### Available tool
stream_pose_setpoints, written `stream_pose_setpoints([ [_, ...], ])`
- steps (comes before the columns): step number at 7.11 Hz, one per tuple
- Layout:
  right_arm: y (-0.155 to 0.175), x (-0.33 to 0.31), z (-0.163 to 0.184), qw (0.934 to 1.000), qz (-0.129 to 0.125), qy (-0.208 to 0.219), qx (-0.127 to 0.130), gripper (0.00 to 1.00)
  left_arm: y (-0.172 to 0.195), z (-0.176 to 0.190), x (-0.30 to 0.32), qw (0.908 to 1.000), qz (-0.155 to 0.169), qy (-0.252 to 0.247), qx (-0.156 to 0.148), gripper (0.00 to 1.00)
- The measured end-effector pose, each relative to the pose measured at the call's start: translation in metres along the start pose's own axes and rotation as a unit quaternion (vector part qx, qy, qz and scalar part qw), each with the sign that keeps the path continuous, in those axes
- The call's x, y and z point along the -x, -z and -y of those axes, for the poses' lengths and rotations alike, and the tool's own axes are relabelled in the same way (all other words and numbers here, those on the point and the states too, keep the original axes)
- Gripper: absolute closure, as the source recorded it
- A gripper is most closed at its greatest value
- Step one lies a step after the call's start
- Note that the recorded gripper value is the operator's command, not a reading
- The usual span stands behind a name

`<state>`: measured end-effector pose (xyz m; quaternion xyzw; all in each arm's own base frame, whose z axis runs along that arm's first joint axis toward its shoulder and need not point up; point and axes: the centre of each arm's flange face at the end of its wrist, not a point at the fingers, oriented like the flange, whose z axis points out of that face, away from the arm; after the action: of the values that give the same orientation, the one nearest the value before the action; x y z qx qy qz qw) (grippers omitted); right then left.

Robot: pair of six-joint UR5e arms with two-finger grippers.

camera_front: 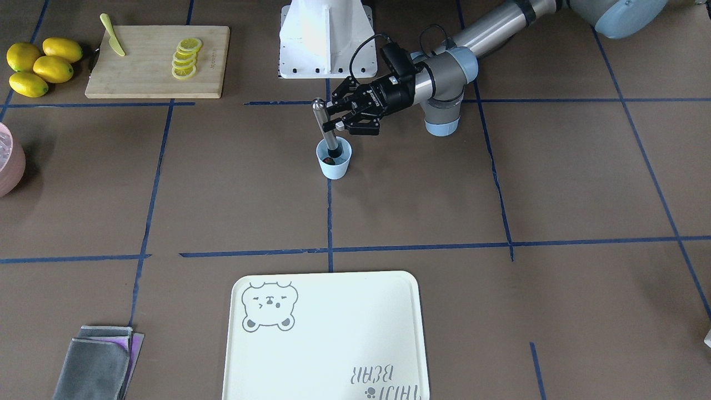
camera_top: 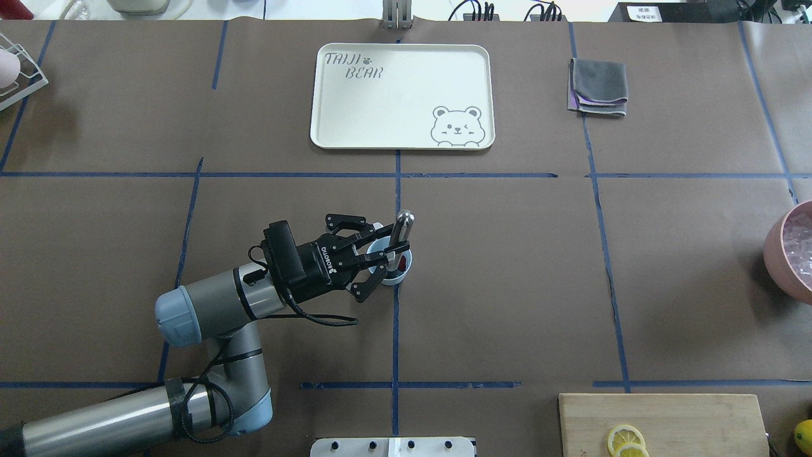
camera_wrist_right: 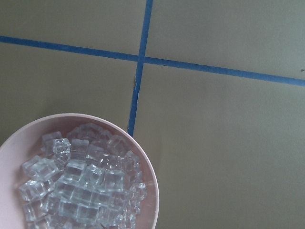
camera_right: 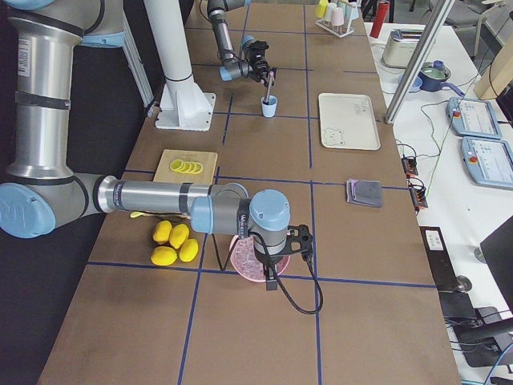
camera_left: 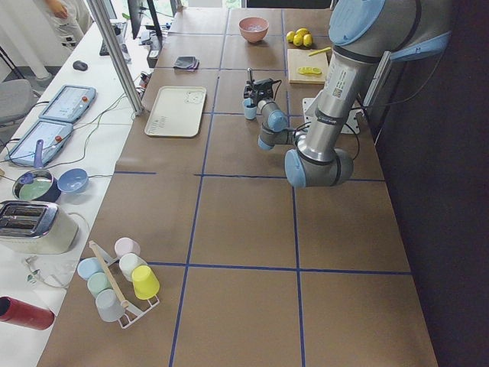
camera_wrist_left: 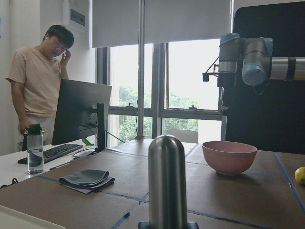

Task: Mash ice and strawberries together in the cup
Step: 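Push the muddler down into the cup with the left gripper, mashing, then lift the muddler out and carry it back with the left gripper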

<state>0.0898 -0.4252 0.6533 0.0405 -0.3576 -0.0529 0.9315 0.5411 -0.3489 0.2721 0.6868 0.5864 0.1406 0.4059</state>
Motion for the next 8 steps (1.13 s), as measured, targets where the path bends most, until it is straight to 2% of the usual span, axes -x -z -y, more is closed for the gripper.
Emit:
stream_pose_setpoints([
  [2, 0.001, 0.001, 0.000, 1.0000, 0.000, 0.000, -0.001, 0.00, -0.004, 0.029, 0.008, 0.9997, 0.003, 0.000, -0.025, 1.00],
  [3, 0.001, 0.001, 0.000, 1.0000, 0.001, 0.000, -0.001, 0.00, -0.006, 0.045, 0.014, 0.9995, 0.007, 0.001, -0.031, 1.00],
  [4, 0.001, 0.001, 0.000, 1.0000, 0.001, 0.000, -0.001, 0.00, -0.010, 0.062, 0.019, 0.9996, 0.015, 0.002, -0.023, 1.00],
  [6, 0.000, 0.000, 0.000, 1.0000, 0.000, 0.000, 0.000, 0.00, -0.023, 0.108, 0.019, 0.9991, 0.037, -0.005, 0.022, 1.00],
  [8, -0.002, -0.002, -0.001, 1.0000, 0.001, -0.003, 0.002, 0.00, -0.036, 0.145, 0.014, 0.9926, 0.066, -0.017, 0.100, 1.00],
])
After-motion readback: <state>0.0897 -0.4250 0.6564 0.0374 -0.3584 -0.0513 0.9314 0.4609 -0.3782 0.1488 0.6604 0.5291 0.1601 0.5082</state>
